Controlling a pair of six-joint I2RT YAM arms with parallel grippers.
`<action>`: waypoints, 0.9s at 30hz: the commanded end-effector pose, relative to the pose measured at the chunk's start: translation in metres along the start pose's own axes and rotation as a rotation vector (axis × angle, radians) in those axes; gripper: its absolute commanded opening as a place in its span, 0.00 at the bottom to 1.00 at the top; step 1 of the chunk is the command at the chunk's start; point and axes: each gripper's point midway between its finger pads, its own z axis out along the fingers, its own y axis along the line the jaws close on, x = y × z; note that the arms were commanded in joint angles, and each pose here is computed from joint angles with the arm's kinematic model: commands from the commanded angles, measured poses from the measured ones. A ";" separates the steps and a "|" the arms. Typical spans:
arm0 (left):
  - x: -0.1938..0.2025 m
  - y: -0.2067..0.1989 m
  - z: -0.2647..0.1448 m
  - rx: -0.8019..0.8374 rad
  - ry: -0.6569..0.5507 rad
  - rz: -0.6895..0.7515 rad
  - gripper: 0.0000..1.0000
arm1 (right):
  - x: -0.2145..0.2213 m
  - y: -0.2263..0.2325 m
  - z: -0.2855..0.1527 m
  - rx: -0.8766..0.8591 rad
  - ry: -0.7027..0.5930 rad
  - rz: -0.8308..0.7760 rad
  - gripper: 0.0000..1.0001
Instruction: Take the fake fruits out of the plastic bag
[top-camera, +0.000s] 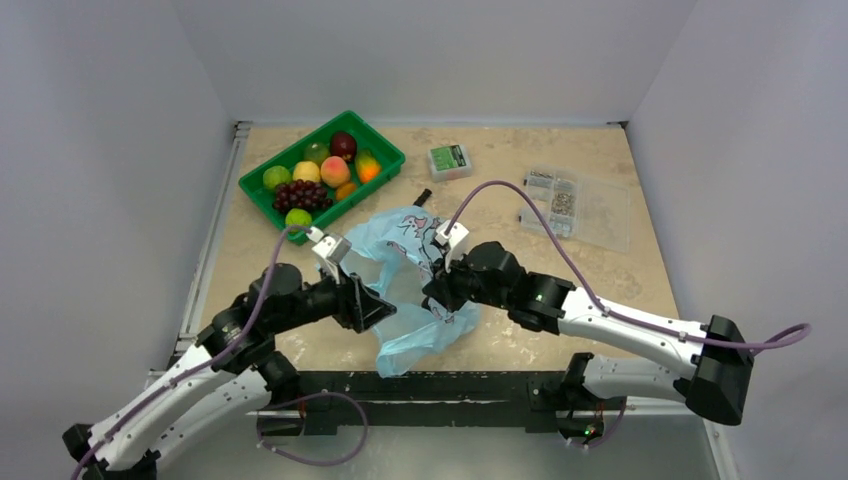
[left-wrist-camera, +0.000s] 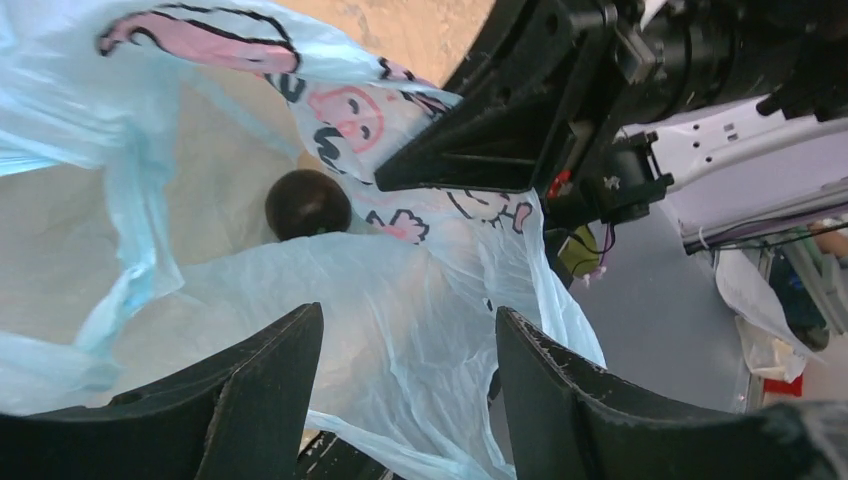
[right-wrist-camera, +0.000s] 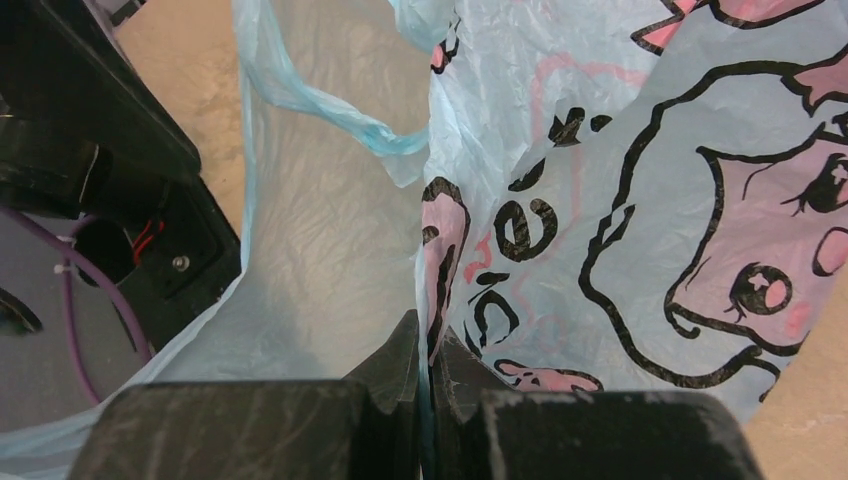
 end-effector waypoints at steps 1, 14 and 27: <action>-0.007 0.009 0.022 -0.108 -0.081 0.013 0.62 | -0.006 0.023 0.000 -0.187 -0.025 -0.010 0.00; 0.018 0.030 0.090 -0.151 -0.069 -0.127 0.51 | 0.017 -0.038 -0.029 0.186 0.091 0.194 0.25; 0.042 0.027 0.134 -0.162 0.042 -0.098 0.51 | 0.081 -0.066 -0.048 0.406 0.253 0.340 0.47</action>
